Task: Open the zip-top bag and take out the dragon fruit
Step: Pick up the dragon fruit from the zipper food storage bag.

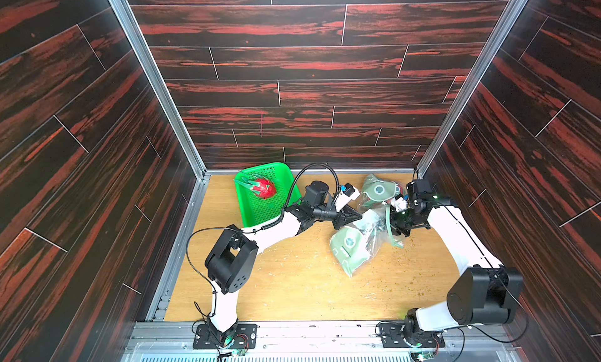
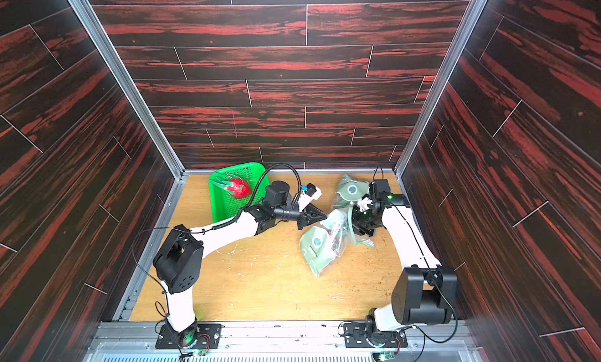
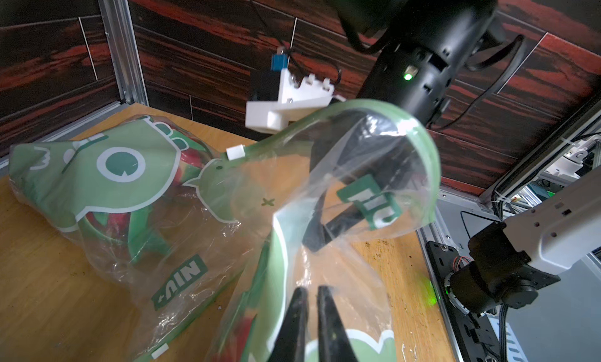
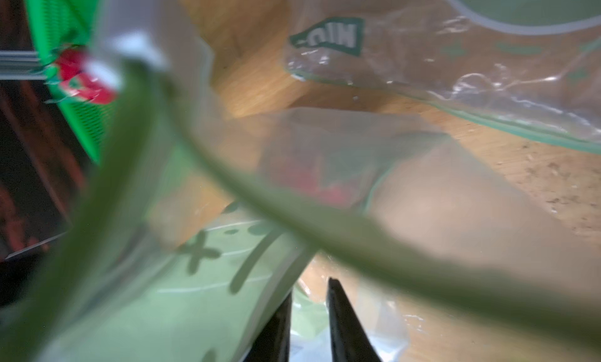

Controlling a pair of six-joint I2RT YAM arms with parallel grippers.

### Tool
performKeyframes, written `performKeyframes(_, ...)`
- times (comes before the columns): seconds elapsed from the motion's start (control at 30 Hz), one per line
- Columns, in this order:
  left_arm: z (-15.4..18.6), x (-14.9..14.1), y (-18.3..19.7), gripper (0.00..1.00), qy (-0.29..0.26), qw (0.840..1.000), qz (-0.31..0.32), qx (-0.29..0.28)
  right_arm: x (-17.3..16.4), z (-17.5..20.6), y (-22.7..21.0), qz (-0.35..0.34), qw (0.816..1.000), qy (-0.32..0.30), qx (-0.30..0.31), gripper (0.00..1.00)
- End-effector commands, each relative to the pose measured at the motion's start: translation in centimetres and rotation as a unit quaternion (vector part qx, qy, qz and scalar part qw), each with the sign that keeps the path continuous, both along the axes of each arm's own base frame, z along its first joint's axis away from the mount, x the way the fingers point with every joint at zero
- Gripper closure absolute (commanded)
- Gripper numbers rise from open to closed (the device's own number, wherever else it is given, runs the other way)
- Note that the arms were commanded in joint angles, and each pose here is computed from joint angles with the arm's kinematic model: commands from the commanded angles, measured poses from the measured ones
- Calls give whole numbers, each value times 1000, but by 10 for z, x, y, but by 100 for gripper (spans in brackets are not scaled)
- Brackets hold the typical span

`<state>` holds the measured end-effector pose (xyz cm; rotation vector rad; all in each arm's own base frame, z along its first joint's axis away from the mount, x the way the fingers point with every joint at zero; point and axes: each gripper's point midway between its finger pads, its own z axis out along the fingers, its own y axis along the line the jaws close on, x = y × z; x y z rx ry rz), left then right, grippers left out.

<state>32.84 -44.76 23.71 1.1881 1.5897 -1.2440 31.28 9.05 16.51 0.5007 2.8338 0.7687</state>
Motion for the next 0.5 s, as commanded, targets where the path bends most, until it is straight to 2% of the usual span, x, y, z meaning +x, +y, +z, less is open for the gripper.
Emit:
performKeyframes(0.0, 0, 0, -3, 88, -6, 1000, 0, -4, 5, -11, -9, -14, 1000, -2, -11, 76)
performKeyframes(0.1, -10, 6, -4, 78, 3, 1000, 7, 20, 5, -21, -19, -27, 999, 6, -21, 76)
performKeyframes(0.23, -19, 10, -8, 57, 1, 999, 12, 32, 1, -36, -31, -41, 999, 21, -27, 75)
performKeyframes(0.47, -34, 12, -20, 48, 12, 999, 9, 39, 1, -51, -43, -78, 997, 28, -7, 71)
